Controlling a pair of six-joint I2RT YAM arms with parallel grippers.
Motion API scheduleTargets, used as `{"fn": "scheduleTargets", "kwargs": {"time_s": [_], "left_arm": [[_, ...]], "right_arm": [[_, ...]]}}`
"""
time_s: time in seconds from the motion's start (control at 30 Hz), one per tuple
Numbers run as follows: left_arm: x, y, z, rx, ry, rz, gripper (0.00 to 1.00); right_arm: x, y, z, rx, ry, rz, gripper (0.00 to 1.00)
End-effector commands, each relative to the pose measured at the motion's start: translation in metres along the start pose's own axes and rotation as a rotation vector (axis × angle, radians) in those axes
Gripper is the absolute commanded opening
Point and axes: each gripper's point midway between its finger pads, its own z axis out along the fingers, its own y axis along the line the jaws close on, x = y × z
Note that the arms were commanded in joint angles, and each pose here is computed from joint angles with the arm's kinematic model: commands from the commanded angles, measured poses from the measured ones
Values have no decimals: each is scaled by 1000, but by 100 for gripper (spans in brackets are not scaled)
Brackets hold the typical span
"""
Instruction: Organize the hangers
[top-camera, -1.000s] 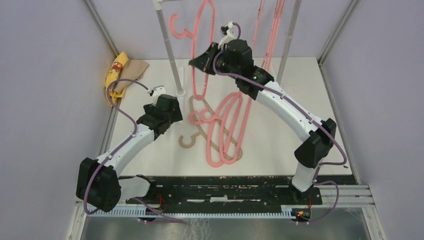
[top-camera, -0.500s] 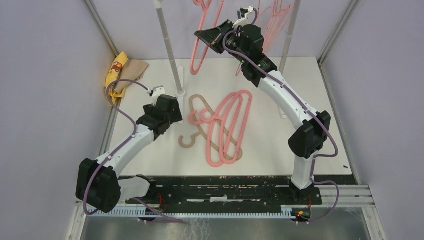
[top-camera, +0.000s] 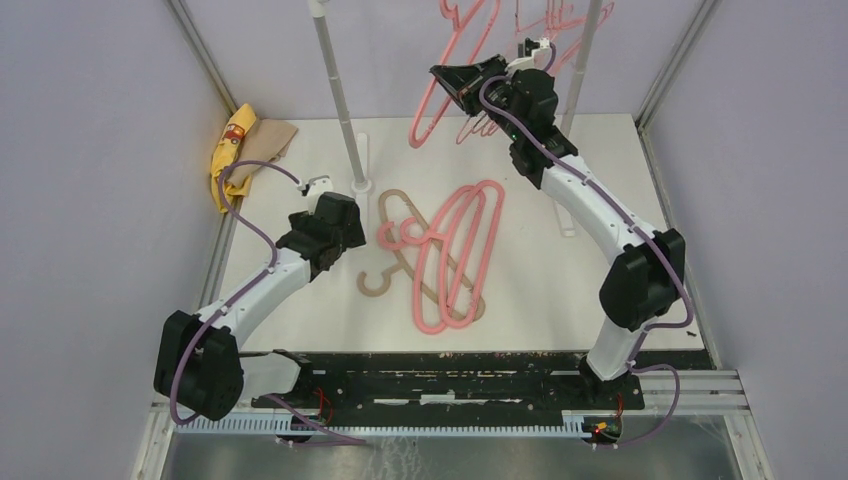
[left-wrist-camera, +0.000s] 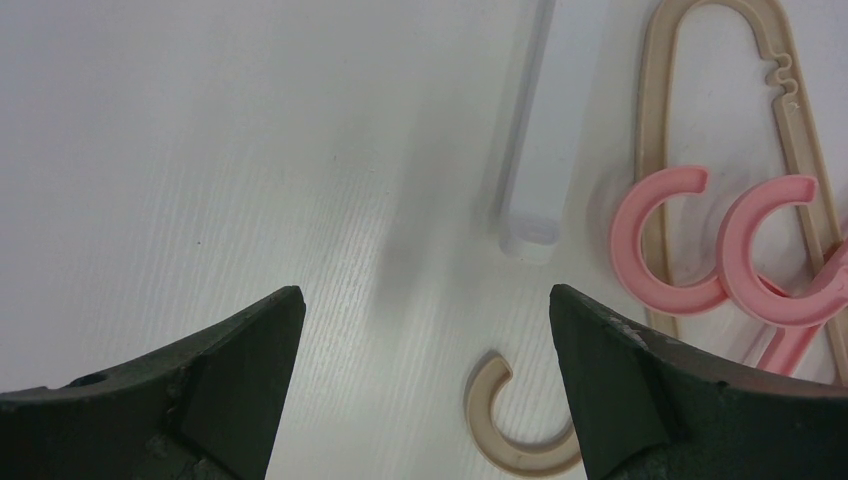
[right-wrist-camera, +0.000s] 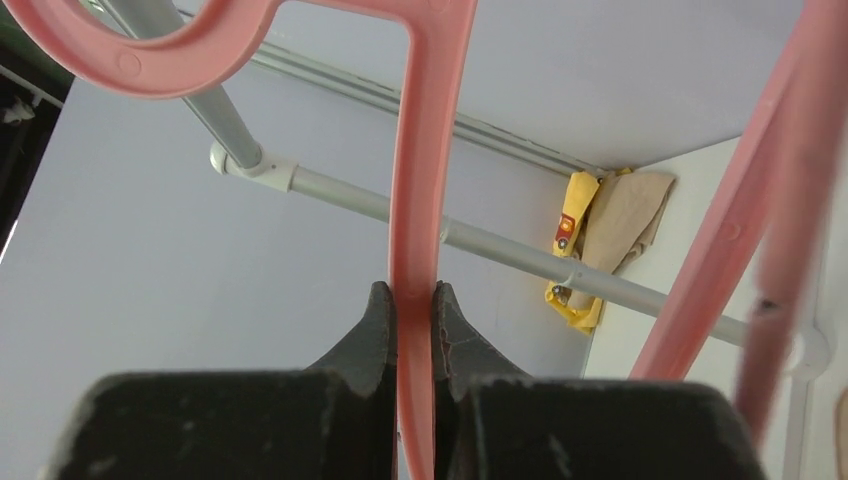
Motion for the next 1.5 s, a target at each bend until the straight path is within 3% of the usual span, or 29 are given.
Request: {"fn": "scheduleTargets", "kwargs": {"time_s": [0.0,0.27,0.53,0.7,1.03,1.17,1.27,1.37,1.47], "left_arm": [[-8,-7,3,13,-27,-64,99],[-4,-7,7,6,-18,-58,99],[-3,-7,7,8,-13,-56,99],[-3,-7,7,7,-14,-54,99],[-1,-6,10,-6,-8,-45,99],[1,-6,12,-17,-1,-40,99],[1,-5,14,-27,3,-35,99],[0,-4,14,-32,6,-30,99],[0,-2,12,-42,1,-27,99]], "right_arm": [[-32,20,-21,-50,-88,30,4],[-47,5,-36,-6,-110,33,7],[-42,-6,-43,20,-87,36,34],[-43,12,-63,21,-82,-54,53],[-38,19,-163,180,-126,-447,62],[0,-6,-195,277,24,-671,63],[54,-39,-209,332,248,-803,62],[106,-83,-231,383,449,-856,61],[143,-122,-256,423,566,-866,61]]}}
